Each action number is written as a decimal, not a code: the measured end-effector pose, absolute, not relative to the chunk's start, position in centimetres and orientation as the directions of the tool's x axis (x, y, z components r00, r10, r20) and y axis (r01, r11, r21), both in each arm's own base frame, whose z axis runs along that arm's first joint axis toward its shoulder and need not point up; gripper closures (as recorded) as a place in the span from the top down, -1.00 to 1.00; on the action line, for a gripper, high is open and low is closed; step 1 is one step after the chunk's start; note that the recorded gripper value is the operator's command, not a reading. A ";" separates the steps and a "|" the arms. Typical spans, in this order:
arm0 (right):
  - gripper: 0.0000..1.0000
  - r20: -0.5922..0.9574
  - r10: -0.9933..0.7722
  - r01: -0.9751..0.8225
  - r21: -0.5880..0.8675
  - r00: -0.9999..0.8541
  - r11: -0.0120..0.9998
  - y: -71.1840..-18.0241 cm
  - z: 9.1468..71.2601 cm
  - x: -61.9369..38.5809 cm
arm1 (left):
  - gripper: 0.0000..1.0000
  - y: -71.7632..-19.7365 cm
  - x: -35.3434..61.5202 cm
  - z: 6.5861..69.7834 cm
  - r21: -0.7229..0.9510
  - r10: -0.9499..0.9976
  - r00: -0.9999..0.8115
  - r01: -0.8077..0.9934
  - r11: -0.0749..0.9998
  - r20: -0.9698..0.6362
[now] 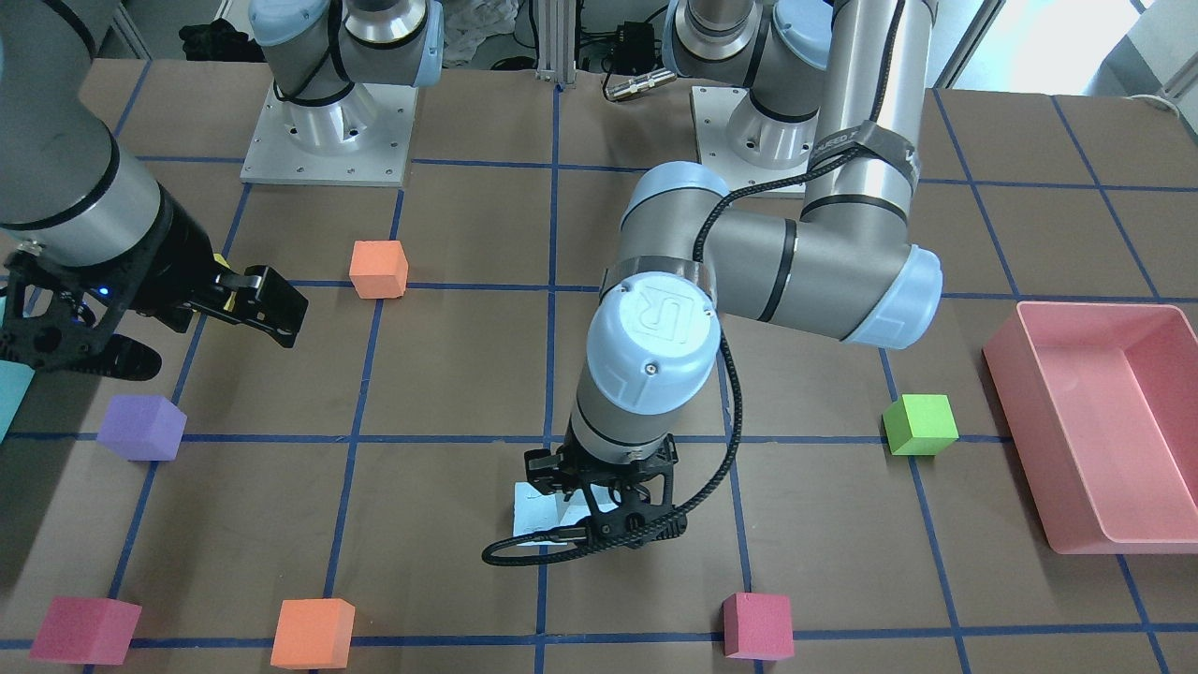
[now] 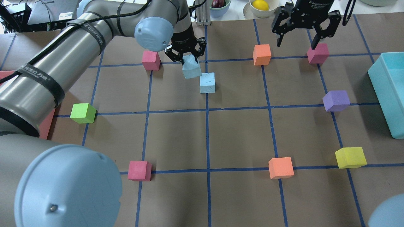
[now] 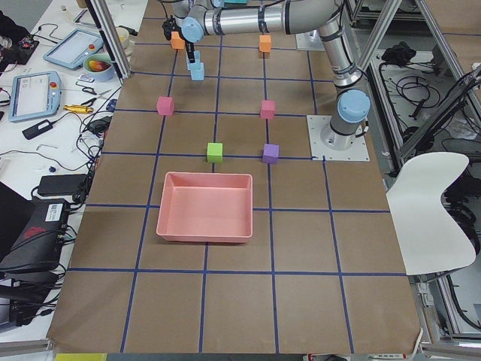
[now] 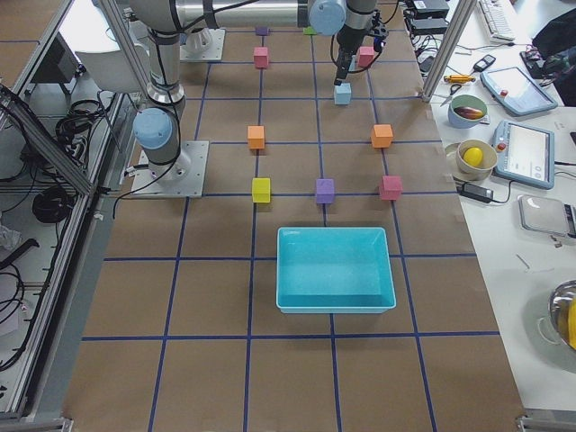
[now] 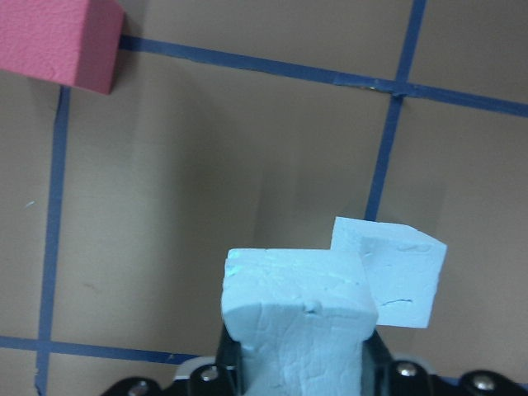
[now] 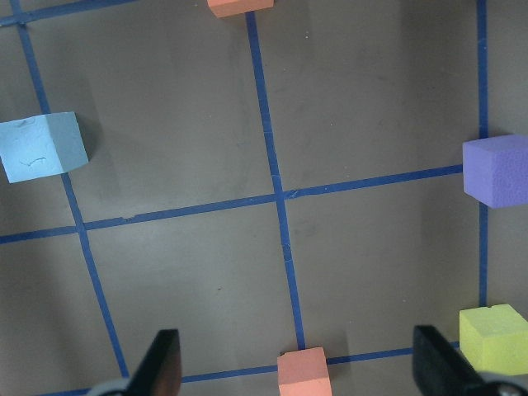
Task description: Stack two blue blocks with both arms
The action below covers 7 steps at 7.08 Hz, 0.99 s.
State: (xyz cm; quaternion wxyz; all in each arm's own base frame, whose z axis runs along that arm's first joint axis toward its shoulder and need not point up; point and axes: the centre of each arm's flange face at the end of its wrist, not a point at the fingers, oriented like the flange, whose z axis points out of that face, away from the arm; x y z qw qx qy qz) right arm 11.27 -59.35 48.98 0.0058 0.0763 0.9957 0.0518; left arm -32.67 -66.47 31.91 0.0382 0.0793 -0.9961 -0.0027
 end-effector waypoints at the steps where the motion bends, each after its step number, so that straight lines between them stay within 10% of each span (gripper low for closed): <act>1: 1.00 0.005 0.158 0.158 0.089 -0.987 0.983 -58.2 50.1 11.3 | -1.00 -66.2 -34.4 31.2 0.016 -0.156 -0.985 -0.156 0.988 0.070; 7: 1.00 0.021 0.140 0.141 0.112 -0.990 0.984 -50.8 49.5 12.0 | -1.00 -66.3 -36.9 28.2 0.025 -0.122 -0.992 -0.121 0.992 0.041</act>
